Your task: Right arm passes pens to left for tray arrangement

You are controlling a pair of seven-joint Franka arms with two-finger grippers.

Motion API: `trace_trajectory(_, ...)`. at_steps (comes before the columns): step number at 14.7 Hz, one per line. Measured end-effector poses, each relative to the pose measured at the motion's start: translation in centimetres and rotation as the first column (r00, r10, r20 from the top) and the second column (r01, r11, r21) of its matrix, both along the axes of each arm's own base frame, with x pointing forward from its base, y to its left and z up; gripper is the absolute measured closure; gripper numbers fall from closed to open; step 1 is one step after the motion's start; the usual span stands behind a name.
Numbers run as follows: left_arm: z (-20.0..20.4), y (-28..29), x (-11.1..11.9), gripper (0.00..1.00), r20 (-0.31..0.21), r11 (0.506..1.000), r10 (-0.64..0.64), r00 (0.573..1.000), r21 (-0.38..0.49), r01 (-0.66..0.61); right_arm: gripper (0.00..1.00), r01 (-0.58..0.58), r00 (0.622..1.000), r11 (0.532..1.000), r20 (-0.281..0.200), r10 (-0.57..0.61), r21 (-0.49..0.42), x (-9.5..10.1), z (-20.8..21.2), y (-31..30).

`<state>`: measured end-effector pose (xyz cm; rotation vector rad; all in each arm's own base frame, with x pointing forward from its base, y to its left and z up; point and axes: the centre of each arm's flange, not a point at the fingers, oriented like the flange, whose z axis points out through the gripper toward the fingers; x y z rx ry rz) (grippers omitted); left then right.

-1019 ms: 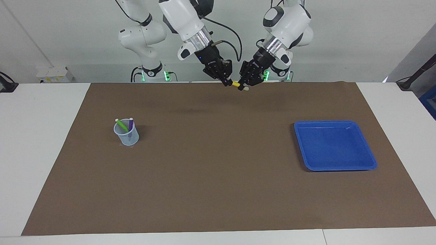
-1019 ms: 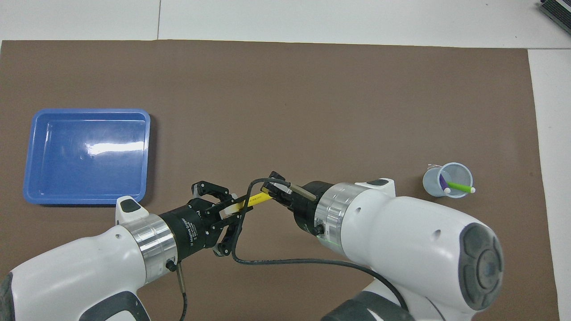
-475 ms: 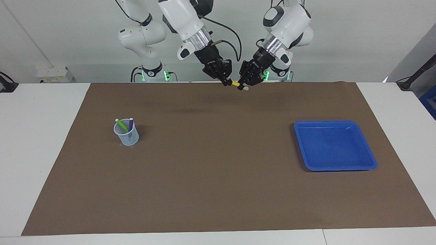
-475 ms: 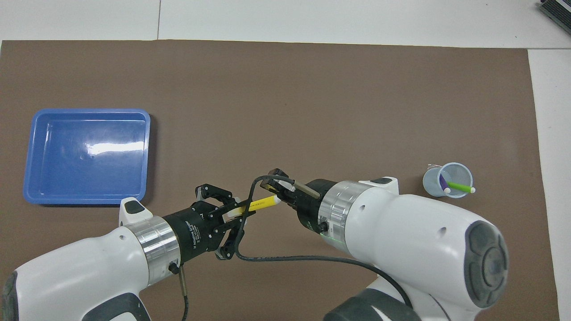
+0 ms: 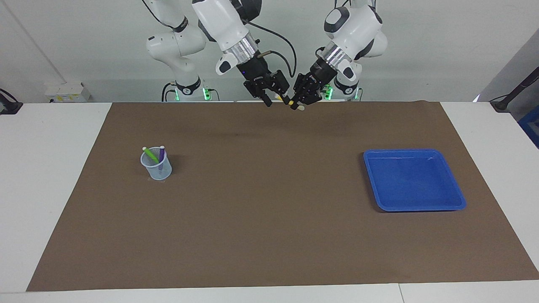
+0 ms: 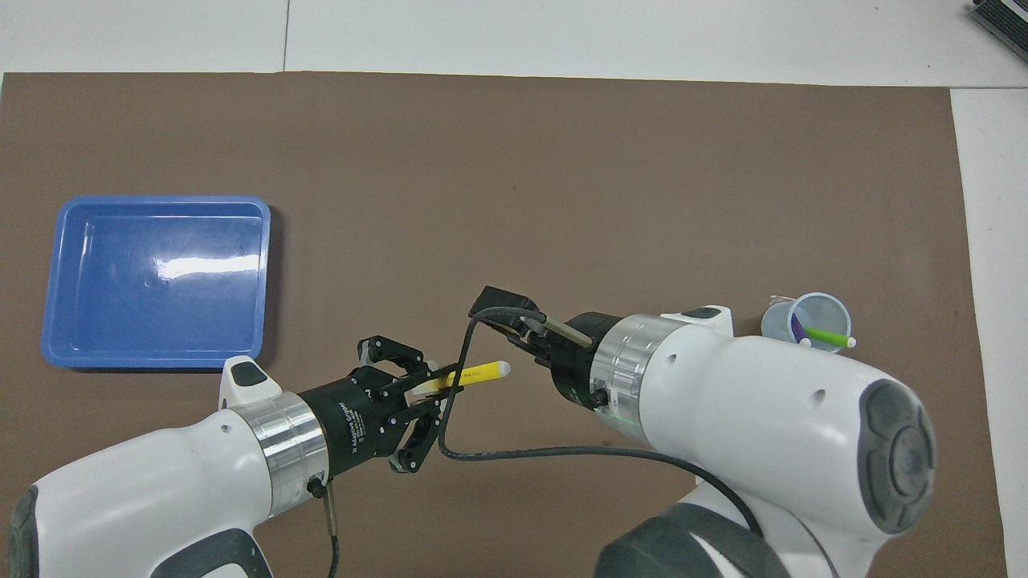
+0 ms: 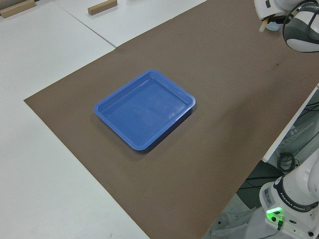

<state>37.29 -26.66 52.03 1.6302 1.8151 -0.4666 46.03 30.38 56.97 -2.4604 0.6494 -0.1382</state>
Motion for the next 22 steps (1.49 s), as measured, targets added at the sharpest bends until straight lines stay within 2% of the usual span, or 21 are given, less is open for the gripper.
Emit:
trace_trajectory(2,-0.8,1.0,0.1,0.81,0.039,0.982,-0.181,0.983,0.059,0.178,0.0,-0.079,0.997,0.995,0.008,0.08,-0.053,1.3,-0.7,-2.8)
trace_trajectory(3,-1.2,2.1,0.4,0.81,0.058,0.952,-0.296,0.953,0.101,0.289,0.0,-0.126,0.992,0.989,0.007,0.127,-0.079,1.9,-1.2,-4.4)
trace_trajectory(5,-1.3,5.3,1.3,0.81,0.088,0.859,-0.498,0.863,0.185,0.477,0.0,-0.22,0.975,0.966,0.008,0.223,-0.138,2.9,-1.9,-7.5)
trace_trajectory(7,-0.8,8.7,2.0,0.81,0.098,0.731,-0.669,0.737,0.271,0.627,0.0,-0.309,0.948,0.919,0.005,0.32,-0.244,3.7,-2.5,-10.4)
trace_trajectory(9,-0.6,11.6,2.4,0.81,0.091,0.584,-0.8,0.594,0.345,0.734,0.0,-0.408,0.901,0.838,-0.01,0.434,-0.363,4.2,-3.0,-13.0)
trace_trajectory(12,-0.8,16.2,2.6,0.81,0.063,0.374,-0.92,0.387,0.437,0.818,0.0,-0.548,0.794,0.683,-0.043,0.606,-0.483,5.1,-3.6,-17.6)
trace_trajectory(15,-0.6,20.2,2.7,0.81,0.02,0.192,-0.977,0.212,0.513,0.837,0.0,-0.665,0.665,0.496,-0.139,0.734,-0.558,5.2,-5.0,-20.7)
trace_trajectory(16,-0.6,21.2,2.8,0.81,-0.001,0.122,-0.989,0.145,0.531,0.839,0.0,-0.687,0.64,0.453,-0.177,0.748,-0.568,5.0,-5.9,-21.2)
trace_trajectory(17,-0.7,22.3,3.0,0.81,-0.023,0.053,-0.997,0.079,0.543,0.838,0.0,-0.699,0.633,0.435,-0.207,0.746,-0.568,4.8,-6.9,-21.8)
trace_trajectory(18,-0.8,23.3,3.4,0.81,-0.039,0.0,-0.999,0.026,0.548,0.836,0.07,-0.701,0.641,0.44,-0.227,0.733,-0.561,4.7,-7.8,-22.9)
trace_trajectory(20,-1.7,24.7,4.4,0.81,-0.06,-0.082,-0.996,-0.059,0.55,0.831,0.1,-0.682,0.689,0.49,-0.25,0.68,-0.543,4.6,-9.2,-27.0)
trace_trajectory(22,-2.9,25.5,5.5,0.81,-0.083,-0.146,-0.989,-0.121,0.545,0.826,0.2,-0.659,0.728,0.538,-0.268,0.631,-0.526,4.3,-10.4,-30.1)
